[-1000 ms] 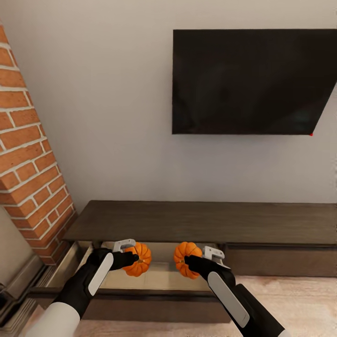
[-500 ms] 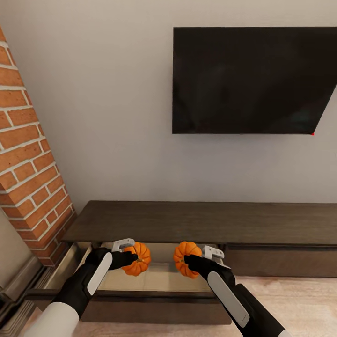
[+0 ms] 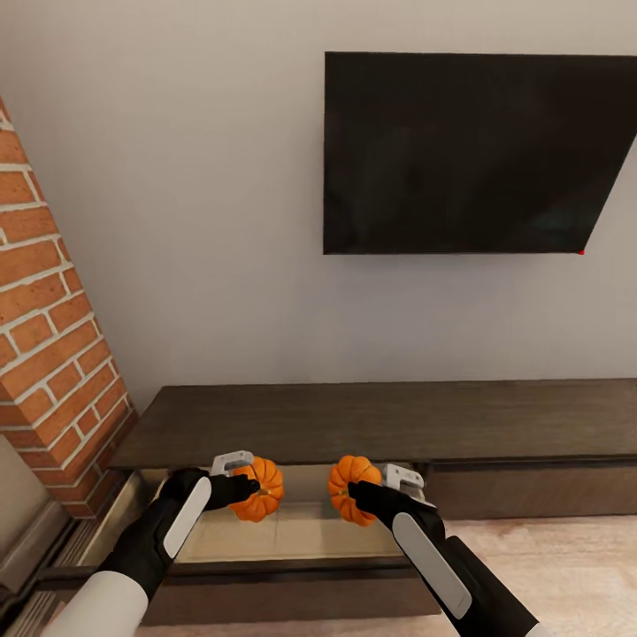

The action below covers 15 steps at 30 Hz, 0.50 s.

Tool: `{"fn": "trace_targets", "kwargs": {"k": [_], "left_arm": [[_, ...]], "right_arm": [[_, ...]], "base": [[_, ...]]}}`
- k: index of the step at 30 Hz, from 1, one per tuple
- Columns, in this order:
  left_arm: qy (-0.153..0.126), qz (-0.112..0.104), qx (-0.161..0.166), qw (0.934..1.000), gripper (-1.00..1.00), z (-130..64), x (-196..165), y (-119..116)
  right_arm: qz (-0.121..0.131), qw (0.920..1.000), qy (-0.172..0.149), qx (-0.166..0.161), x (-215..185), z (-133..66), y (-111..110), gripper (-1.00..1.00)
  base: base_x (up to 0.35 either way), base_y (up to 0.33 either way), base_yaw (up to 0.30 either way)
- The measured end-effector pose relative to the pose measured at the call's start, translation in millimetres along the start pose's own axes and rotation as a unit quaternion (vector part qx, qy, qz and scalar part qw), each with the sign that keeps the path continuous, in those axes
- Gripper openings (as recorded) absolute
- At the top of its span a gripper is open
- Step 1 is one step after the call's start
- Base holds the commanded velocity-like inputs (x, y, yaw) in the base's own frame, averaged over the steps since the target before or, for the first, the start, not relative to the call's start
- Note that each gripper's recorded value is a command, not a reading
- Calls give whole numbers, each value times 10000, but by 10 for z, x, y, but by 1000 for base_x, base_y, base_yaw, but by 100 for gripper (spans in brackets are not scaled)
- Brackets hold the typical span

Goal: Place each of the two pumpkins and all three candles from the living room inside a cabinet in the living room (use any cabinet), then make sure every cabinet is closed, and position the cauldron so it is next to a table in the living room.

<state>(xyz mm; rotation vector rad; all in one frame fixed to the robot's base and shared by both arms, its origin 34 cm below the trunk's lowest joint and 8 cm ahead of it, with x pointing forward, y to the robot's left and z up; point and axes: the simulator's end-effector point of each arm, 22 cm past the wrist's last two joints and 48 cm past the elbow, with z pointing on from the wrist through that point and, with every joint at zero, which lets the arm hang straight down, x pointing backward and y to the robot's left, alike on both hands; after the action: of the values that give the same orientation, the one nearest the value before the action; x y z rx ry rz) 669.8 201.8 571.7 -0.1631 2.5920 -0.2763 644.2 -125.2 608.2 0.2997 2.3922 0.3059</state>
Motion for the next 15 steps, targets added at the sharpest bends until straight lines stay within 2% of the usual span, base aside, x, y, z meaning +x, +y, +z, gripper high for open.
{"fn": "trace_targets", "kwargs": {"k": [6, 11, 15], "left_arm": [[1, -5, 3, 10000, -100, -1, 2, 4], [9, -16, 22, 10000, -100, 2, 9, -14], [3, -3, 9, 10000, -100, 2, 4, -7]], "right_arm": [[-6, 10000, -2, -3, 1, -2, 4, -100], [-12, 10000, -1, 2, 2, -2, 1, -100], [-14, 10000, 9, 11, 10, 4, -6, -100]], "base": [[97, 115, 0], [166, 43, 0], [67, 10, 0]]}}
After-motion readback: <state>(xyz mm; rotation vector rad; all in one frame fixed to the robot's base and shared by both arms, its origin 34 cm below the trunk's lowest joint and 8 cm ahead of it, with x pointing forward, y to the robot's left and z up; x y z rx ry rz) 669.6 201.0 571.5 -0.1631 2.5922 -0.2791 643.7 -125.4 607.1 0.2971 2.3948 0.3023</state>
